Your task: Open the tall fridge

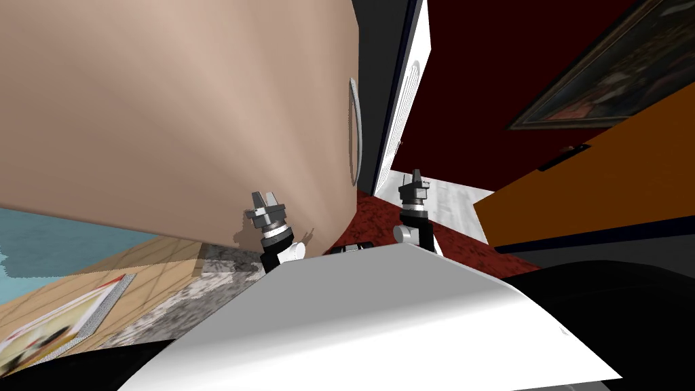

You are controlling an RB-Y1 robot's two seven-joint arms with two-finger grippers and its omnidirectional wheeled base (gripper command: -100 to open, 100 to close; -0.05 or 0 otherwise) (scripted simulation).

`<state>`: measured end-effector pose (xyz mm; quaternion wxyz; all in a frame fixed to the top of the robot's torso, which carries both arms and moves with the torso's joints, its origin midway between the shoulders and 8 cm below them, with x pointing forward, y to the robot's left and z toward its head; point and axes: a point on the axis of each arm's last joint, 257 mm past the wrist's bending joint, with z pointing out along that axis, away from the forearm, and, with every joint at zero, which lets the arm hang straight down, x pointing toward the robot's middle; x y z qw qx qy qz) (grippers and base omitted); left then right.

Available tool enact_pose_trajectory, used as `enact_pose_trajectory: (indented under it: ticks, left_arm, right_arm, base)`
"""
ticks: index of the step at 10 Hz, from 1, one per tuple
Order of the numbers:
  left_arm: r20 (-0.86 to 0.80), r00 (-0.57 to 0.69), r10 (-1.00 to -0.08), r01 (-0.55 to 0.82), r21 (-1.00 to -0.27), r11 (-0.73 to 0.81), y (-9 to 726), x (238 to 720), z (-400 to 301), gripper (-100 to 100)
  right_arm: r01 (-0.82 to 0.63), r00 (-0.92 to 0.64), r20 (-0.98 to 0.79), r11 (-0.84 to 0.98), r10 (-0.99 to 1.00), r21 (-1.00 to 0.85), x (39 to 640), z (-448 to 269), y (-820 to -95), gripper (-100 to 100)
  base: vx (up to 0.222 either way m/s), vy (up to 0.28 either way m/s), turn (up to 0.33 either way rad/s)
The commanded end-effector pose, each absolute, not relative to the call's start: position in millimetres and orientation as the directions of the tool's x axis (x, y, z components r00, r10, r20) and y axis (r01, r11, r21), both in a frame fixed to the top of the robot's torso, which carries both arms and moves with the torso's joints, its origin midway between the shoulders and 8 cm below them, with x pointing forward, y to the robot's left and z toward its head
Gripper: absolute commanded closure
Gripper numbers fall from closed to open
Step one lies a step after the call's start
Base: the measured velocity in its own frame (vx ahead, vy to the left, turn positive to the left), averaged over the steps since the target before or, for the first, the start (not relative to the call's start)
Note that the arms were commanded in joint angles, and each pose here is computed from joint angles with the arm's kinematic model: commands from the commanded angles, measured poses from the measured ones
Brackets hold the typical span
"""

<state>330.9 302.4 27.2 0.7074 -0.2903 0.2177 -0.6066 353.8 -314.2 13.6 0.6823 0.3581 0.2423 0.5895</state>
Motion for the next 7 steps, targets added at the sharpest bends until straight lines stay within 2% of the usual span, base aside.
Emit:
enact_pose_trajectory:
  ticks: [1,2,7]
  left_arm:
    - [0.044,0.169,-0.985,0.732,-0.675,0.095,302,331,27,0]
    - [0.027,0.144,-0.989,0.727,-0.681,0.087,299,336,25,-100]
    - [-0.004,0.035,-0.999,0.699,-0.715,0.027,288,364,15,-100]
  right_arm:
    - [-0.631,0.188,0.092,0.048,0.978,0.774,354,14,-314,0]
    - [-0.631,0.188,0.092,0.048,0.978,0.774,354,14,-314,0]
    - [-0.63,0.188,0.092,0.048,0.978,0.775,354,13,-314,0]
  base:
    - [0.0,0.0,0.0]
    - [0.003,-0.007,-0.044]
    - [-0.004,-0.03,-0.091]
